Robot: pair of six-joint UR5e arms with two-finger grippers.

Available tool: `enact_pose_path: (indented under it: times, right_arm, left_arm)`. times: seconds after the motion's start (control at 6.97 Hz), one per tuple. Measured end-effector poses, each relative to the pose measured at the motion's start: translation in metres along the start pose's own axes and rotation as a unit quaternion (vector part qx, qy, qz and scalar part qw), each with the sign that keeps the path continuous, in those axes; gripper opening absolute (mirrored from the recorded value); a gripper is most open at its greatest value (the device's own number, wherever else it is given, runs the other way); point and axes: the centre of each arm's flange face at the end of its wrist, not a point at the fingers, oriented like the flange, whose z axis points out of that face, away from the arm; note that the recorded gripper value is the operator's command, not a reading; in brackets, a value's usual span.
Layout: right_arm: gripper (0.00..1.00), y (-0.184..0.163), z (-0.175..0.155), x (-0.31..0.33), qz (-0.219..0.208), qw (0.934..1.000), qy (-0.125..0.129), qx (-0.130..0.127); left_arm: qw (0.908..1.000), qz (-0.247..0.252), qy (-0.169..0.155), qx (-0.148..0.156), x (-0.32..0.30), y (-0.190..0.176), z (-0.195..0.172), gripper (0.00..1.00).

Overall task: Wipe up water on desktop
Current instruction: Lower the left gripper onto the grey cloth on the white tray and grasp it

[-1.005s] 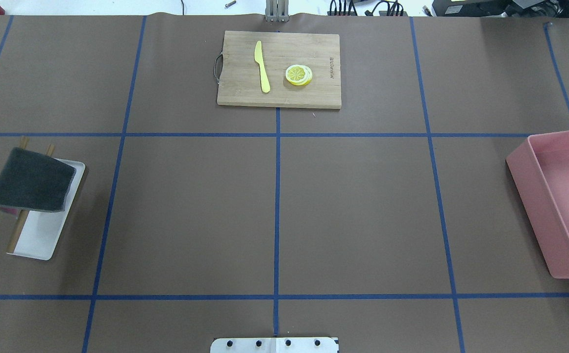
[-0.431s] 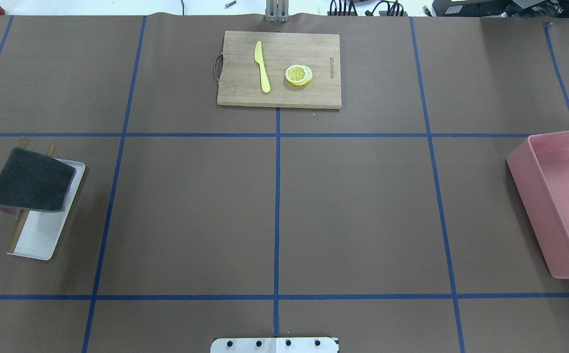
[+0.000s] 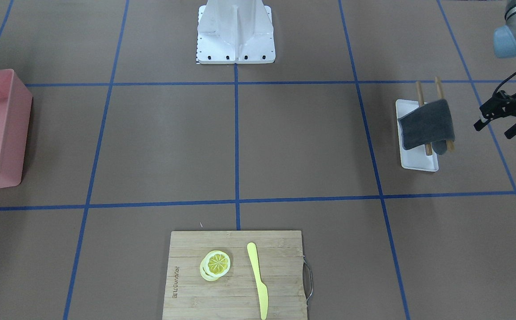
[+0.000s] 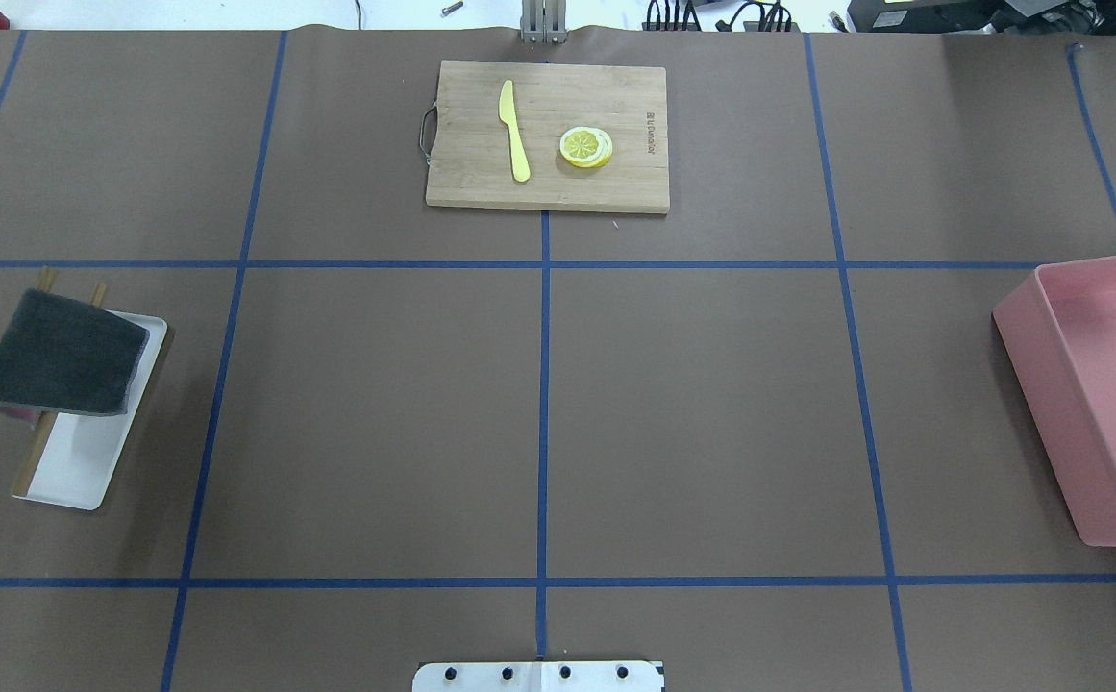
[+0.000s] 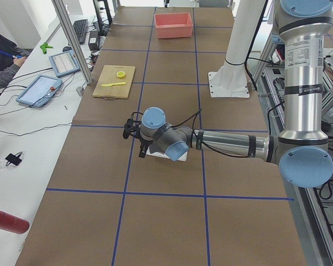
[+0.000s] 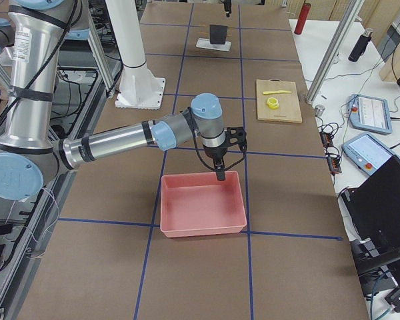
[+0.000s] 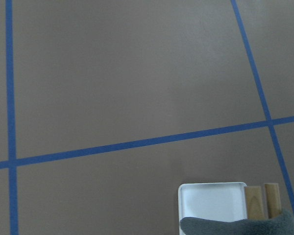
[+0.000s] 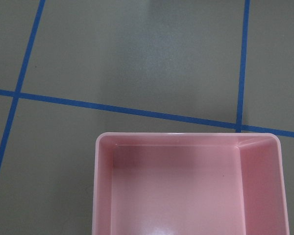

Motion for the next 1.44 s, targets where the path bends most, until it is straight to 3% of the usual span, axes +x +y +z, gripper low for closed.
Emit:
enact_pose_path:
  times: [0.29, 0.86, 1.15, 1.29, 1.44]
  right_arm:
    - [1.00, 0.000, 0.002, -0.003, 0.001, 1.0000, -0.002, 0.001]
    - [1.00, 0.000, 0.002, -0.004, 0.001, 1.0000, -0.002, 0.000]
    - [1.00, 0.000, 0.002, -0.004, 0.001, 1.0000, -0.002, 0.000]
    - [1.00, 0.000, 0.002, -0.004, 0.000, 1.0000, -0.003, 0.000]
    - [1.00, 0.000, 0.002, -0.004, 0.000, 1.0000, -0.003, 0.000]
  left_arm:
    - [0.9996, 0.005, 0.026, -0.004, 0.023, 0.010, 0.017, 0.56]
    - [0.9991, 0.018, 0.038, -0.012, 0.035, 0.016, 0.027, 0.28]
    - [0.9990, 0.019, 0.039, -0.012, 0.036, 0.016, 0.028, 0.07]
    - [0.9990, 0.020, 0.039, -0.012, 0.036, 0.016, 0.028, 0.00]
    - [0.9990, 0.020, 0.039, -0.012, 0.036, 0.016, 0.028, 0.00]
